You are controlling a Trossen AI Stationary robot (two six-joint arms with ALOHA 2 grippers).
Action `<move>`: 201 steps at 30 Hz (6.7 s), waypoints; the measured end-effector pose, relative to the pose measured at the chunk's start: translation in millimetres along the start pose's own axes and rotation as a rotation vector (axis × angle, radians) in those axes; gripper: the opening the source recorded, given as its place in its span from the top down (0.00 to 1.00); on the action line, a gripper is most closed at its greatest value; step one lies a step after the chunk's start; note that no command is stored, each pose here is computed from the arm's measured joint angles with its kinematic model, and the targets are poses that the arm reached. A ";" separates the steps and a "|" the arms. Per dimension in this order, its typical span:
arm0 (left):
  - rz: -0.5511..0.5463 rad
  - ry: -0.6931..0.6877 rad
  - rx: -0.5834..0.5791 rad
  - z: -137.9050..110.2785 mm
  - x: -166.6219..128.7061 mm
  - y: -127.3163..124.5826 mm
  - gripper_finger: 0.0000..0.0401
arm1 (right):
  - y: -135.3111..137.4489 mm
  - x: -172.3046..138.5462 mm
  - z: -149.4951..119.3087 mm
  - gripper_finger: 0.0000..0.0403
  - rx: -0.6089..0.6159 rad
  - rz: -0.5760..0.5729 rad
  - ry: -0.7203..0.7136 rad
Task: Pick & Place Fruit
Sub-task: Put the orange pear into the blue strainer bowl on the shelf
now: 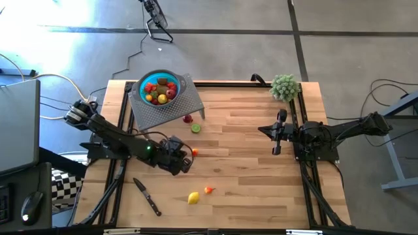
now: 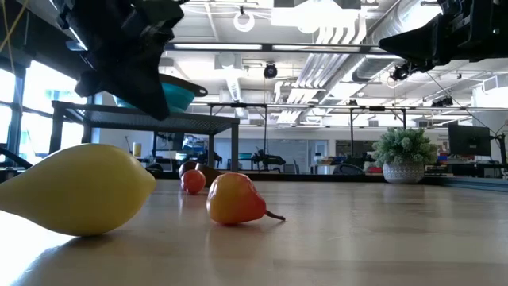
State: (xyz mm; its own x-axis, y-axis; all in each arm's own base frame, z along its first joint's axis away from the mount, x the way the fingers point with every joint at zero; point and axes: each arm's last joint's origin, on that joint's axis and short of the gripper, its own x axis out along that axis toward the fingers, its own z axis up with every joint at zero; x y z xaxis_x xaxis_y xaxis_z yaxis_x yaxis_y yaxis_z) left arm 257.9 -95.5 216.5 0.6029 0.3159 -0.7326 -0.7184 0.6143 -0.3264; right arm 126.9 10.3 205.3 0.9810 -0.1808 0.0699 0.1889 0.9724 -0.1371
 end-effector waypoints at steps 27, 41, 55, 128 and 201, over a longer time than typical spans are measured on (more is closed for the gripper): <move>0.061 -0.014 -0.004 13.6 19.7 6.4 0.30 | -0.3 0.0 1.0 0.99 -0.018 -0.006 -0.009; 0.112 -0.003 0.005 -4.2 52.7 1.3 0.30 | -0.6 0.0 2.8 0.99 -0.016 -0.008 -0.027; 0.137 -0.014 0.026 -18.4 78.3 -0.9 0.30 | -0.6 0.3 3.8 0.99 -0.012 -0.010 -0.037; 0.129 -0.052 0.025 -27.6 101.7 -3.7 0.62 | -0.4 0.8 3.7 0.99 -0.013 -0.010 -0.037; 0.142 -0.637 0.112 116.5 -123.3 95.2 0.65 | -0.1 1.3 3.2 0.99 -0.014 -0.009 -0.033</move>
State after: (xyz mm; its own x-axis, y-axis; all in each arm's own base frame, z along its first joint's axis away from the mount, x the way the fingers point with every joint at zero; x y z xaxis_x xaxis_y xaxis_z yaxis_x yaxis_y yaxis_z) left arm 155.6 8.2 345.4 0.6171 0.7440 -0.2564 -0.7863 0.5957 -0.1639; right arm 128.0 10.4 208.5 0.9773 -0.1843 0.1042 0.1986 0.9685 -0.1504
